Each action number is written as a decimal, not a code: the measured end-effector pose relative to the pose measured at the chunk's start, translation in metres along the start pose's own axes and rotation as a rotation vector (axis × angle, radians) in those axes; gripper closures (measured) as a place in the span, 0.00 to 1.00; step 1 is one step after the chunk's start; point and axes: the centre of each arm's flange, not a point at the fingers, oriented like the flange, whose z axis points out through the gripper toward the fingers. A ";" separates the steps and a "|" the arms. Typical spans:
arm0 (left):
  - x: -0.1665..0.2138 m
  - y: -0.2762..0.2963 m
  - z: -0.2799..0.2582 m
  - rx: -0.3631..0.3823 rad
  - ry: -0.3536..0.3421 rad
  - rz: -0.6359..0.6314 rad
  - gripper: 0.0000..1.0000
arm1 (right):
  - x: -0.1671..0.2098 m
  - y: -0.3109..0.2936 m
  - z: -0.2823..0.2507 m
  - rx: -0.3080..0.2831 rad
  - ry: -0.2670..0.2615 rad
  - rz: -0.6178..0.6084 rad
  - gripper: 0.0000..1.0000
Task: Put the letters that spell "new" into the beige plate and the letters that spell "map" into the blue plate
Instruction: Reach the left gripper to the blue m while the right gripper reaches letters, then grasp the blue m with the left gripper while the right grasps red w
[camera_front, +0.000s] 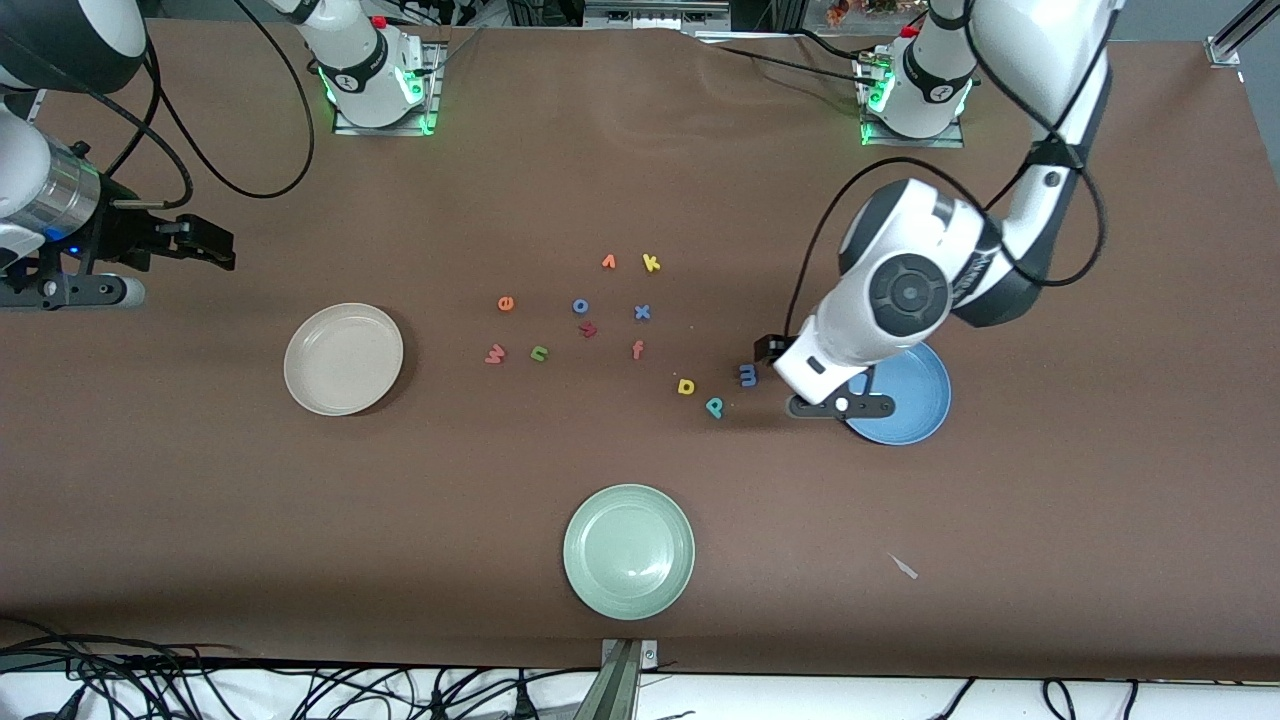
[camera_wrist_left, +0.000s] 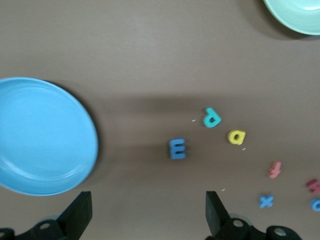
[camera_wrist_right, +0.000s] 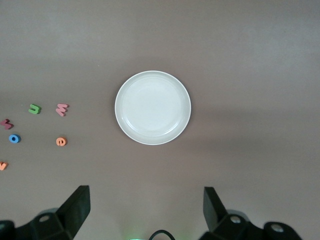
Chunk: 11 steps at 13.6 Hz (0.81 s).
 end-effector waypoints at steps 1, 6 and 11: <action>-0.001 0.009 0.012 0.000 -0.004 -0.022 0.00 | 0.001 -0.003 0.001 -0.001 -0.003 -0.006 0.00; 0.001 0.032 0.053 -0.004 0.011 -0.028 0.00 | 0.009 -0.057 0.024 -0.007 -0.040 -0.108 0.00; 0.011 0.030 0.087 0.069 0.053 0.109 0.08 | 0.026 -0.102 0.064 -0.004 -0.070 -0.142 0.00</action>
